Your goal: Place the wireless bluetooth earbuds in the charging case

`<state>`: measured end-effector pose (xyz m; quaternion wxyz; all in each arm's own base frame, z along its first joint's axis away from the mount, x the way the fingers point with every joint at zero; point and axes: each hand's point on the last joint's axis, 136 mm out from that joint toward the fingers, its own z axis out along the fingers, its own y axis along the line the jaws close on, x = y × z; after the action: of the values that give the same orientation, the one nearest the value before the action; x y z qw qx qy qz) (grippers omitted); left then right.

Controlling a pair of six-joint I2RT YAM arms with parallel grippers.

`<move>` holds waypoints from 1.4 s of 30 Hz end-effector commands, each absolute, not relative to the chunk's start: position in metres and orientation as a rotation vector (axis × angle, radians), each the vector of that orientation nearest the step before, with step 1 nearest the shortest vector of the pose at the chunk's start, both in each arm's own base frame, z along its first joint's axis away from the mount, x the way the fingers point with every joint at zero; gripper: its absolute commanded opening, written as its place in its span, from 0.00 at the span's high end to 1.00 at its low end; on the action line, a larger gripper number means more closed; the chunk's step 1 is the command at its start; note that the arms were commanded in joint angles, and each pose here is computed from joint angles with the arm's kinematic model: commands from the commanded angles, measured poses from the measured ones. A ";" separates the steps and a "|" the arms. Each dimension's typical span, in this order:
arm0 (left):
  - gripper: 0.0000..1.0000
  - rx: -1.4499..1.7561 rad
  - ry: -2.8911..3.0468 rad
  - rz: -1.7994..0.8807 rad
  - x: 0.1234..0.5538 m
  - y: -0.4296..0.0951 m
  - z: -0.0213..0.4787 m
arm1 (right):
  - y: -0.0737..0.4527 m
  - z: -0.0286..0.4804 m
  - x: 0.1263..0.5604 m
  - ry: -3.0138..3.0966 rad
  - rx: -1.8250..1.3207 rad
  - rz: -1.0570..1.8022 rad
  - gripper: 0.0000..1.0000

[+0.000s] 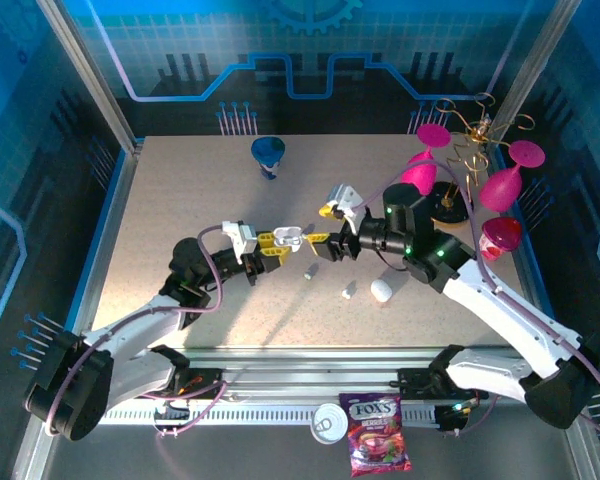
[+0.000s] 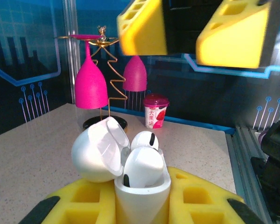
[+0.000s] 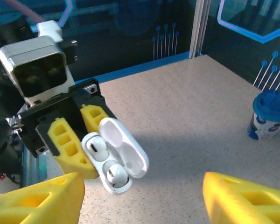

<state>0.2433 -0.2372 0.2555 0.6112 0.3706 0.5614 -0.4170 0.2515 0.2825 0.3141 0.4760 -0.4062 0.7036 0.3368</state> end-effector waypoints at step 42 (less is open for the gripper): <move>1.00 1.013 1.060 -1.019 0.217 -0.248 0.275 | 0.305 0.284 0.284 2.100 -0.866 1.068 0.32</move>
<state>0.2252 -0.2464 0.2624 0.6172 0.4248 0.4954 -0.4396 0.2885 0.3058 0.2837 0.3309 -0.3182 0.7919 0.4027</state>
